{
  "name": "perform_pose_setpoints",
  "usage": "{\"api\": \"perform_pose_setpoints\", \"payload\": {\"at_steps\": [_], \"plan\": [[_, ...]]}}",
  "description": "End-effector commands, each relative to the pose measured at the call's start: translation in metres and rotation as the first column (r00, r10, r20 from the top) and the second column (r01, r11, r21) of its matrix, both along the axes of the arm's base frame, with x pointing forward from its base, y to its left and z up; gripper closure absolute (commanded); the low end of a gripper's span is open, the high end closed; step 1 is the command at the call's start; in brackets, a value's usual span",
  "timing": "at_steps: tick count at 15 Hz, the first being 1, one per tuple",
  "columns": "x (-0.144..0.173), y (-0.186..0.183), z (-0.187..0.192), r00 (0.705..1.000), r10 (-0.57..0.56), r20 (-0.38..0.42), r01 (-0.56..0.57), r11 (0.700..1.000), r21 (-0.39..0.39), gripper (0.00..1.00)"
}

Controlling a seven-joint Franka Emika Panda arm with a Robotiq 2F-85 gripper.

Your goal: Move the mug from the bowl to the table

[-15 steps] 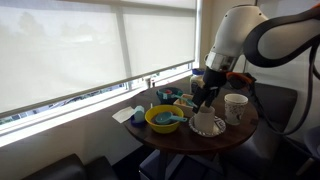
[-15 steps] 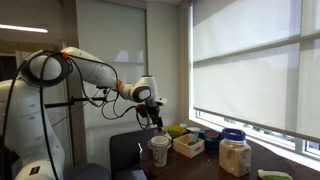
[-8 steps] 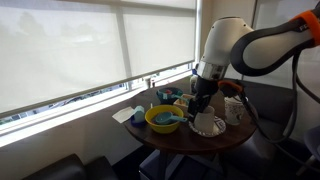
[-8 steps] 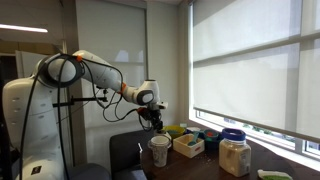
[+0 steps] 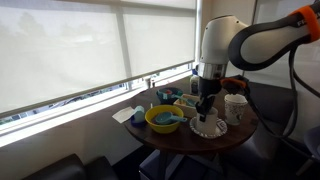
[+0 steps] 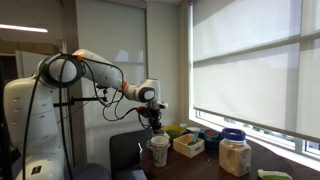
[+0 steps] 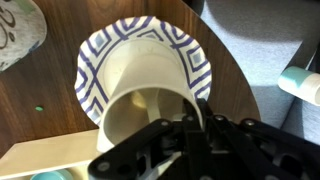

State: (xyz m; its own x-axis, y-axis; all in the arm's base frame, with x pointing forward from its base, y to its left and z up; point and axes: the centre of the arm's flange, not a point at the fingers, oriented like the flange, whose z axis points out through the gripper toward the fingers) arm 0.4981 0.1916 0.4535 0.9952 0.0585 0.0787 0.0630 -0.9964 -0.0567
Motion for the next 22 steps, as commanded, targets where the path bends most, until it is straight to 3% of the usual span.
{"api": "perform_pose_setpoints", "payload": {"at_steps": [1, 4, 7, 11, 14, 15, 17, 22], "plan": [[-0.001, -0.006, 0.024, 1.0, -0.019, -0.008, 0.019, 0.999, -0.049, 1.0], [-0.006, -0.014, 0.052, 0.996, -0.053, 0.072, 0.055, 0.998, -0.032, 0.99], [-0.013, -0.023, 0.095, 0.969, -0.119, 0.217, 0.114, 0.993, 0.035, 0.99], [-0.017, -0.06, 0.135, 0.9, -0.266, 0.345, 0.266, 0.963, 0.046, 0.99], [-0.025, -0.103, 0.139, 0.838, -0.395, 0.376, 0.412, 0.91, 0.038, 0.99], [-0.013, -0.086, 0.142, 0.883, -0.325, 0.34, 0.33, 0.943, 0.044, 0.95], [-0.015, -0.105, 0.141, 0.862, -0.37, 0.345, 0.381, 0.924, 0.04, 0.95], [-0.017, -0.105, 0.138, 0.857, -0.384, 0.343, 0.395, 0.918, 0.041, 0.95]]}}
